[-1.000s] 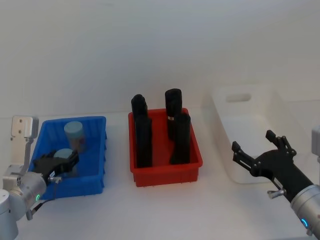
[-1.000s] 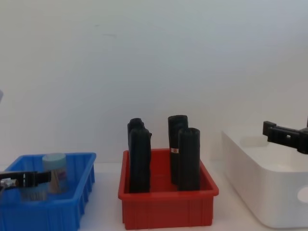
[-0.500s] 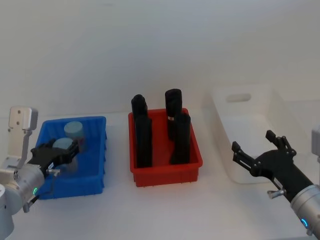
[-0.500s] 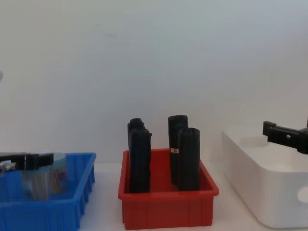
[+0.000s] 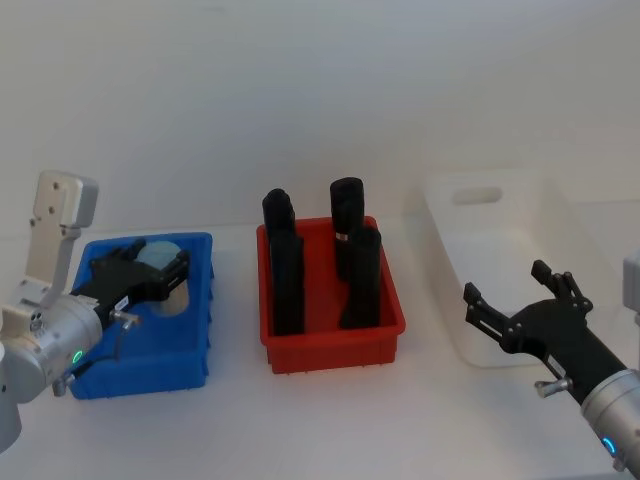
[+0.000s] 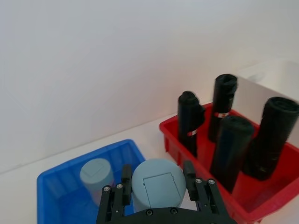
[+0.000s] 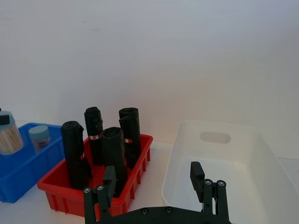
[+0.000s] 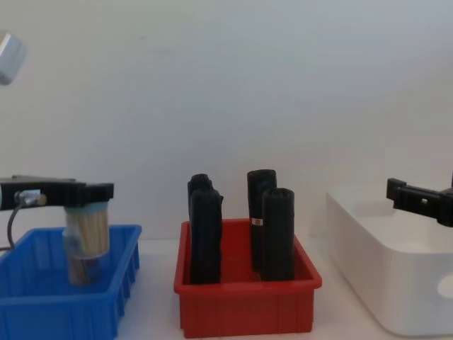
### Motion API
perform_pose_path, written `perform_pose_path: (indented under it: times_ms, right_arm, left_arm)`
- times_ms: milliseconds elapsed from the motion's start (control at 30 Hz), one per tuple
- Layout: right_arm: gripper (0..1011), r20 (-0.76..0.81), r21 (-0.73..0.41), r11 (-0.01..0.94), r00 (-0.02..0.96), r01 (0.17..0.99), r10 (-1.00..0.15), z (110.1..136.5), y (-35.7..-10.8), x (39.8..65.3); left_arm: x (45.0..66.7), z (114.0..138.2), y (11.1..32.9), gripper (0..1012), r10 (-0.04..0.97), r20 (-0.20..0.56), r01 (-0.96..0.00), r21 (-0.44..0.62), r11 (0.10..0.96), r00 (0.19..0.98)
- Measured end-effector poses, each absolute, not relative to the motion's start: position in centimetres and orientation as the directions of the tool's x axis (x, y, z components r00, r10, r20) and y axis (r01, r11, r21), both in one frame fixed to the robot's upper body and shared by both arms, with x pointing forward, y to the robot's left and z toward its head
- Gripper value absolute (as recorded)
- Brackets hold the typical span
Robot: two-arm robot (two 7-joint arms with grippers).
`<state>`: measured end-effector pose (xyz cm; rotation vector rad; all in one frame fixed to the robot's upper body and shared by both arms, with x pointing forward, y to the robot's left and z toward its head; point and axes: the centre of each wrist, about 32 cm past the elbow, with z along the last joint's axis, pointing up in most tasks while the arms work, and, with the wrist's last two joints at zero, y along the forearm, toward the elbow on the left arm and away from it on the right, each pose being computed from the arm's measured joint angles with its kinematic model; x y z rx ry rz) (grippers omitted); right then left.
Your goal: Pick the cotton swabs from the blue box and place them into the white box.
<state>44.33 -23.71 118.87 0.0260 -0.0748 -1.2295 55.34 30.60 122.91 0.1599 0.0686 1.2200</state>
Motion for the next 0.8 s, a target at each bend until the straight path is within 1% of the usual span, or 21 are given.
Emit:
perform_pose_path:
  times_ms: [333,433,467,800]
  right_arm:
    - [1002,0.043,0.06,0.335,0.333,0.94,-0.942,118.9,-23.7,44.3]
    - [1002,0.043,0.06,0.335,0.333,0.94,-0.942,118.9,-23.7,44.3]
    - [1002,0.043,0.06,0.335,0.333,0.94,-0.942,118.9,-23.7,44.3]
    - [1002,0.043,0.06,0.335,0.333,0.94,-0.942,118.9,-23.7,44.3]
  left_arm:
    - [55.2,125.8,29.4,669,0.881,0.044,-0.876,0.139,0.461,0.471]
    - [55.2,126.8,28.9,669,0.853,0.043,-0.849,0.136,0.511,0.52]
    - [55.2,126.8,28.9,669,0.853,0.043,-0.849,0.136,0.511,0.52]
    - [55.7,129.0,27.5,669,0.755,0.029,-0.752,0.127,0.647,0.655]
